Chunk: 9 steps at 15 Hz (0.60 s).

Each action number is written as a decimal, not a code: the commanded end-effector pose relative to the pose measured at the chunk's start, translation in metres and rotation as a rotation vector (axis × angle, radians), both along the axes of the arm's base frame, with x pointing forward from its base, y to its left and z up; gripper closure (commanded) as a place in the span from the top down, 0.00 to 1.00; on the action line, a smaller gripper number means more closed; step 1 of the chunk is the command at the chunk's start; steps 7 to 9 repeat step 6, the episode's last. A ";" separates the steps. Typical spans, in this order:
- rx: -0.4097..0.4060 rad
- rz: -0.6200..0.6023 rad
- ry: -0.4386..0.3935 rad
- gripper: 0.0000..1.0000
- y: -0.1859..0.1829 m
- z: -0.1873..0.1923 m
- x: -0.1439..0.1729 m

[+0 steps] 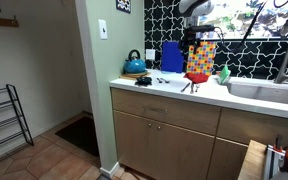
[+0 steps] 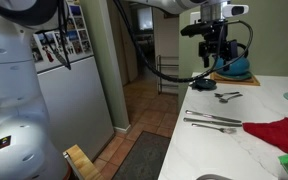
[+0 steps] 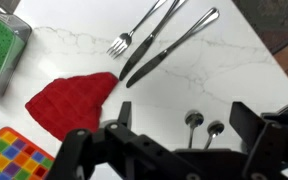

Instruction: Pick up the red towel and move it to the right in front of the checked board

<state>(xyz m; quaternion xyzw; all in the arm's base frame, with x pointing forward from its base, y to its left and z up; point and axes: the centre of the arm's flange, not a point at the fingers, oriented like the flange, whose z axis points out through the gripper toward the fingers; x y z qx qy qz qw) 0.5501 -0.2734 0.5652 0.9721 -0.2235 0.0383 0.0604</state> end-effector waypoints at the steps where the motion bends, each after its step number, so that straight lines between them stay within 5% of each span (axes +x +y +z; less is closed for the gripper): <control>1: 0.032 0.149 0.135 1.00 0.029 0.015 -0.036; 2: 0.031 0.078 0.072 1.00 0.017 0.013 -0.015; 9: 0.032 0.087 0.072 1.00 0.019 0.018 -0.016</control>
